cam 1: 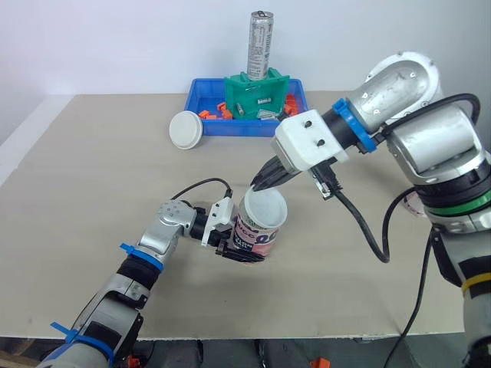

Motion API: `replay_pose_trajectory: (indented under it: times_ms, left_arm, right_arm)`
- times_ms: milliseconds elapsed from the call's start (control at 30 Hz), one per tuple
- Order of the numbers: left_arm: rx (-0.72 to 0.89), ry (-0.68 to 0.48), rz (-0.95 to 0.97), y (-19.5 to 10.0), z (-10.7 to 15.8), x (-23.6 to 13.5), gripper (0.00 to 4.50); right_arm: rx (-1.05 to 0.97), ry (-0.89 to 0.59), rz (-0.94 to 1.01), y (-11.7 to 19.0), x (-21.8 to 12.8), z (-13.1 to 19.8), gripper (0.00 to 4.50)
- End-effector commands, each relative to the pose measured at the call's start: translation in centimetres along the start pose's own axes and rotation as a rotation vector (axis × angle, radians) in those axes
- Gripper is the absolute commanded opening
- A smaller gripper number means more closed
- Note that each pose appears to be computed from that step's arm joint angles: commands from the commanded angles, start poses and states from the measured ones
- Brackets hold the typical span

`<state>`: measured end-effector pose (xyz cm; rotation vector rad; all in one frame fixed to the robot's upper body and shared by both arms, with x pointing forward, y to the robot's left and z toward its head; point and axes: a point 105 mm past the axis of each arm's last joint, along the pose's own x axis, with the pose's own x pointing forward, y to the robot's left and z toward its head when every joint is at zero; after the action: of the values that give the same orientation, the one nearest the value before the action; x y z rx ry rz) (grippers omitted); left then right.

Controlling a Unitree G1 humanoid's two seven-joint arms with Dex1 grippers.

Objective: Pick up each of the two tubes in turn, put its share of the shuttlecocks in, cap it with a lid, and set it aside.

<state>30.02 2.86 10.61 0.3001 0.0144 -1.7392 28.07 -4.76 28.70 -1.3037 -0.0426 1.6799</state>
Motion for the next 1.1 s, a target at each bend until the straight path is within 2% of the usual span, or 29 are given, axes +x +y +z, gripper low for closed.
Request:
replay_pose_trajectory:
  times_ms: [33,400,600,700,833,933,1100]
  left_arm:
    - [-0.079,0.115,0.014,-0.6,-2.9,-1.0,3.15]
    - [-0.076,0.107,0.026,-0.4,-2.7,-1.1,3.15]
    - [-0.086,0.088,0.043,-0.3,-2.5,-1.1,3.15]
    - [-0.088,0.086,0.048,-0.3,-2.4,-1.2,3.15]
    - [-0.089,0.084,0.051,-0.3,-2.4,-1.3,3.15]
    - [-0.089,0.083,0.054,-0.3,-2.3,-1.3,3.15]
    - [-0.088,0.084,0.053,-0.3,-2.3,-1.2,3.15]
  right_arm:
    - [-0.06,0.015,0.031,0.0,-0.3,0.9,0.05]
    - [-0.105,0.082,0.08,1.1,0.3,0.3,0.05]
    - [-0.222,0.189,0.102,1.7,1.4,-1.3,0.05]
    - [-0.257,0.178,0.083,1.4,1.9,-1.2,0.05]
    - [-0.228,0.142,0.076,1.2,2.5,-0.9,1.41]
    - [-0.167,0.082,0.014,0.2,2.2,-0.1,2.78]
    - [-0.058,-0.018,-0.121,-2.8,-0.3,1.2,2.78]
